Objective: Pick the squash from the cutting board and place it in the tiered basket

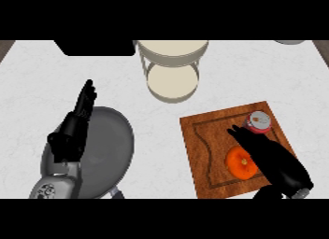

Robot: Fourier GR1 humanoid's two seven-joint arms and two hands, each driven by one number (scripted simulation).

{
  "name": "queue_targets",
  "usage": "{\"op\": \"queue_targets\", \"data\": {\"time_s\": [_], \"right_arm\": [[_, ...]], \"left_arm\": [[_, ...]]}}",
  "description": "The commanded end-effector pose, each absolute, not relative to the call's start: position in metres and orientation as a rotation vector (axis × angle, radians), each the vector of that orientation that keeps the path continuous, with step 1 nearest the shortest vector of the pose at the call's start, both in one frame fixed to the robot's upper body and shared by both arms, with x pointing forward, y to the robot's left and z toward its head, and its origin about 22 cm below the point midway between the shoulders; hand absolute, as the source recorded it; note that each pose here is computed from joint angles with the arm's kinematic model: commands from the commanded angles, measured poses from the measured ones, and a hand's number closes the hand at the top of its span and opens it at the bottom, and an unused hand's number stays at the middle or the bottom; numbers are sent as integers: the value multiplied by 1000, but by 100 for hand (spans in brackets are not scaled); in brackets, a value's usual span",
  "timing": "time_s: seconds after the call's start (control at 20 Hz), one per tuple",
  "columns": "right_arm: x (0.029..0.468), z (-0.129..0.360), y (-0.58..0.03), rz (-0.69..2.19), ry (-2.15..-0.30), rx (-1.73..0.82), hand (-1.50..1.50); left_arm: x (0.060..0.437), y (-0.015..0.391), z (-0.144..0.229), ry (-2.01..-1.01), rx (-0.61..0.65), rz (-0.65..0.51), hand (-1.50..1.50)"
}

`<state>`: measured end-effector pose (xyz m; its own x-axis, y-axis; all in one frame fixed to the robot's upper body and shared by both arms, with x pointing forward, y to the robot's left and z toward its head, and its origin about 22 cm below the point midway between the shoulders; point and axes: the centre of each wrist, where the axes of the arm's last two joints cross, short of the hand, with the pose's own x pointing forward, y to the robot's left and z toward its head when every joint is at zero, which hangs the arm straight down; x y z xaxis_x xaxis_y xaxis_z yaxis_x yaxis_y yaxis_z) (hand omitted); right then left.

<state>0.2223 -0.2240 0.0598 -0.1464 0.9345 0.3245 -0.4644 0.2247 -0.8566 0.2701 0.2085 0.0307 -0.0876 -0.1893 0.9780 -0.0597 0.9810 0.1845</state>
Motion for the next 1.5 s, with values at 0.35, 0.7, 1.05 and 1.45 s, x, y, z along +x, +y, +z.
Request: {"op": "queue_targets", "data": {"time_s": [0.35, 0.7, 1.05, 1.45], "right_arm": [[238, 27, -210, 1393, -1295, -768, 150], [243, 48, -79, 1526, -890, -1009, 150], [259, 61, -31, 1405, -802, -1158, 150], [260, 135, 8, 1191, -976, -1325, 150]], "left_arm": [[269, 190, 27, -1662, 193, -120, 0], [277, 189, 34, -1682, 123, -165, 0], [280, 189, 32, -1660, 119, -172, 0], [284, 188, 34, -1676, 144, -166, 0]]}}
